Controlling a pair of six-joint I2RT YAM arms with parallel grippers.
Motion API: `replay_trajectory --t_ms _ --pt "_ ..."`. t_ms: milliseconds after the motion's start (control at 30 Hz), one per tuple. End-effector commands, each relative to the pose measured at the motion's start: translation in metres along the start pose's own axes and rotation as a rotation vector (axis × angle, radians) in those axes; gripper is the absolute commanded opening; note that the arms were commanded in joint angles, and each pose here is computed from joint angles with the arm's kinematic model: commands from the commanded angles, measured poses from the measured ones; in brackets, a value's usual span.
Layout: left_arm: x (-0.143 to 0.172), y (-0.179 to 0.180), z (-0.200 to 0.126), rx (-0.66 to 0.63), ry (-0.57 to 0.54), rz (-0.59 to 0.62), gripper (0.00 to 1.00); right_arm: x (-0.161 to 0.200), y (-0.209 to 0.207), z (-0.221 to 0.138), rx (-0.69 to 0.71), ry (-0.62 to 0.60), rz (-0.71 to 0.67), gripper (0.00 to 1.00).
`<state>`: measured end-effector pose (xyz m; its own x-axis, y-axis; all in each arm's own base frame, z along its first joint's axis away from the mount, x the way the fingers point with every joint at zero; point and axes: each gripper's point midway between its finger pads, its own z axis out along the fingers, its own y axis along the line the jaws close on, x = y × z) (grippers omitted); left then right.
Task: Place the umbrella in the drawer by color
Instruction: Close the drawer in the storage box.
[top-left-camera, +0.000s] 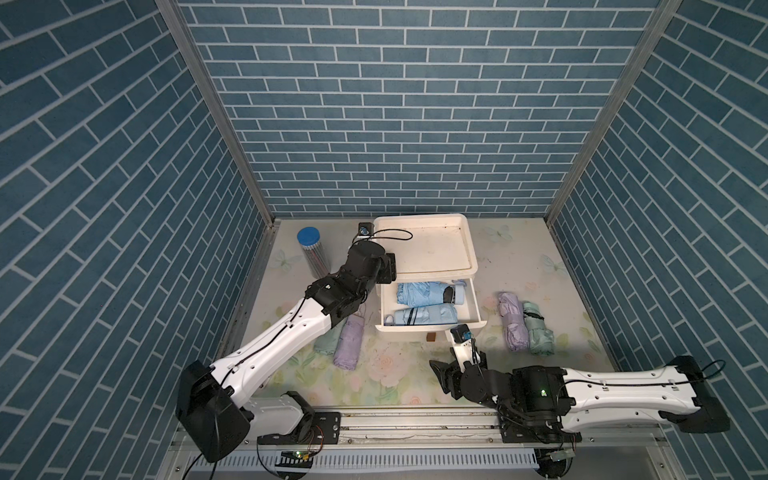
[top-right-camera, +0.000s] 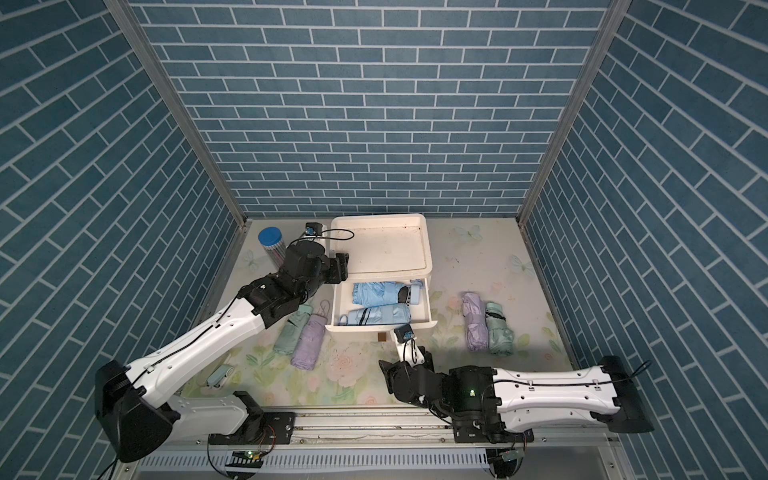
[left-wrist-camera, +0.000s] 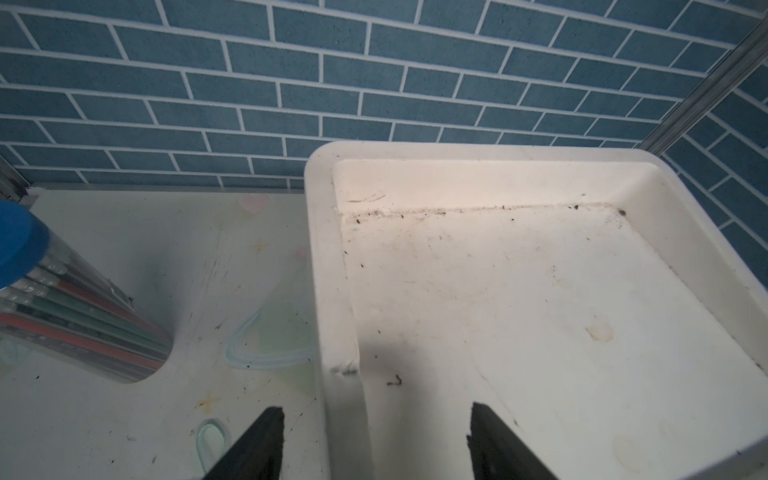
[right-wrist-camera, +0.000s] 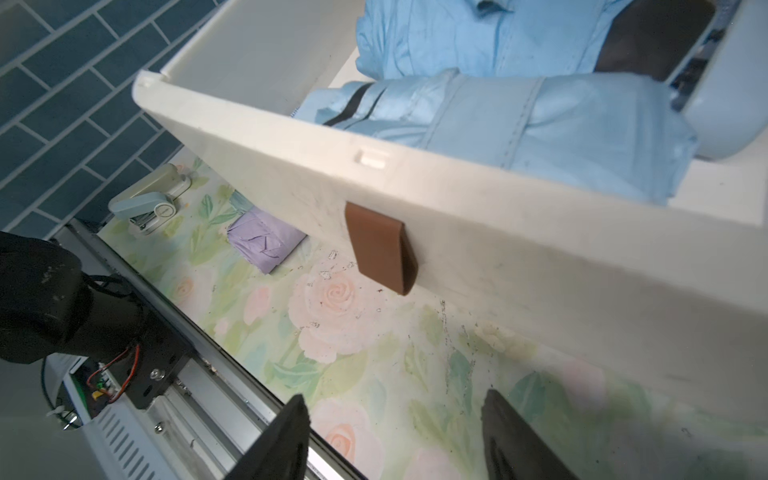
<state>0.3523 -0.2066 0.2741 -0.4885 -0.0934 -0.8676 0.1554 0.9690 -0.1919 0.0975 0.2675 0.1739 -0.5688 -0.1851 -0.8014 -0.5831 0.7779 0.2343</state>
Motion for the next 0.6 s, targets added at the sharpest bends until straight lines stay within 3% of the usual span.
replay_trajectory --t_ms 0,267,567 --pt "-0.016 0.0 0.001 -0.01 -0.043 -0.003 0.7 -0.026 0.011 0.001 -0.004 -0.107 0.053 0.68" --pt "-0.009 0.004 0.001 -0.012 -0.041 -0.012 0.55 -0.047 0.016 0.012 0.073 -0.133 0.033 0.66" --pt "-0.01 -0.001 0.0 0.013 -0.042 0.021 0.27 -0.064 0.012 0.023 0.11 -0.143 0.064 0.55"
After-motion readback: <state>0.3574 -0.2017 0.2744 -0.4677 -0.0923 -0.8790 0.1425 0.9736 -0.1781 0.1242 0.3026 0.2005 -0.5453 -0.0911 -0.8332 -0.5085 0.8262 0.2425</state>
